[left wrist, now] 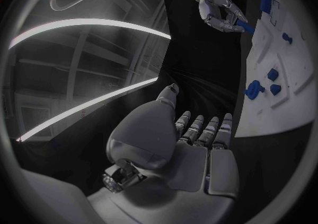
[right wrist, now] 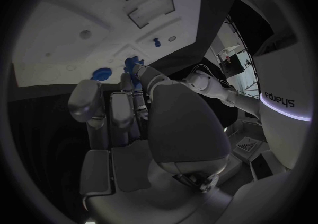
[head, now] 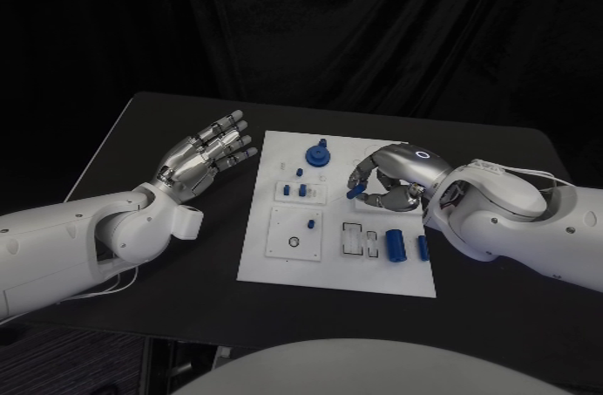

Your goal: Assemble the parts on the task board

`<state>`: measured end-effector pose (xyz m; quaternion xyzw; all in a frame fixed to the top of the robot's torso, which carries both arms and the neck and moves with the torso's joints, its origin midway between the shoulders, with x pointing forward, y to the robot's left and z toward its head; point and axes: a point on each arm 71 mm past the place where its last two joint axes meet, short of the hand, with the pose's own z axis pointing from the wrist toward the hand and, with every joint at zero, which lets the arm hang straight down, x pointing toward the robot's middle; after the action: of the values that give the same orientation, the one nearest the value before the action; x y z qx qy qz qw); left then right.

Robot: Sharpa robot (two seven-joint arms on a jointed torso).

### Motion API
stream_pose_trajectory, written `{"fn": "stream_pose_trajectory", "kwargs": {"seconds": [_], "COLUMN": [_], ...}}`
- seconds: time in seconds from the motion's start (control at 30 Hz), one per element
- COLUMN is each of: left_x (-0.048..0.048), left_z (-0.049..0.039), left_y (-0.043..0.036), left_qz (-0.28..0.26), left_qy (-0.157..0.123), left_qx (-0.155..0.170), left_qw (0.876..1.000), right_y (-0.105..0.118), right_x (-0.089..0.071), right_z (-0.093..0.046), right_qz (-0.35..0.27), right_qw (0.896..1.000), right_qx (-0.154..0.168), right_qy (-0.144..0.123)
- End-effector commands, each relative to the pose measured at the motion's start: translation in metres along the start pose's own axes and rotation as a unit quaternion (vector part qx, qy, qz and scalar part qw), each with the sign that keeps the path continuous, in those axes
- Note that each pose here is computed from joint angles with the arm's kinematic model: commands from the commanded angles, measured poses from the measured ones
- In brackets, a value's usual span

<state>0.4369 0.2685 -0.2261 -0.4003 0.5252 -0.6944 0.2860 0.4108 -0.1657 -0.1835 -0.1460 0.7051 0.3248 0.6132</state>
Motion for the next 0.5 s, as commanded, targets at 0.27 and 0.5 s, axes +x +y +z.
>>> {"fn": "stream_pose_trajectory", "kwargs": {"seconds": [0.27,0.5], "left_x": [0.002,0.003], "left_z": [0.0008,0.0017], "left_y": [-0.0015,-0.0006], "left_qz": [-0.007,-0.008], "left_qy": [0.006,0.007], "left_qx": [0.026,0.025], "left_qw": [1.0,1.0], "right_y": [0.05,0.071], "right_x": [0.02,0.038], "right_z": [0.014,0.031], "right_qz": [-0.002,-0.011], "right_qw": [0.995,0.99], "right_qx": [-0.088,-0.13], "right_qy": [0.042,0.056]}}
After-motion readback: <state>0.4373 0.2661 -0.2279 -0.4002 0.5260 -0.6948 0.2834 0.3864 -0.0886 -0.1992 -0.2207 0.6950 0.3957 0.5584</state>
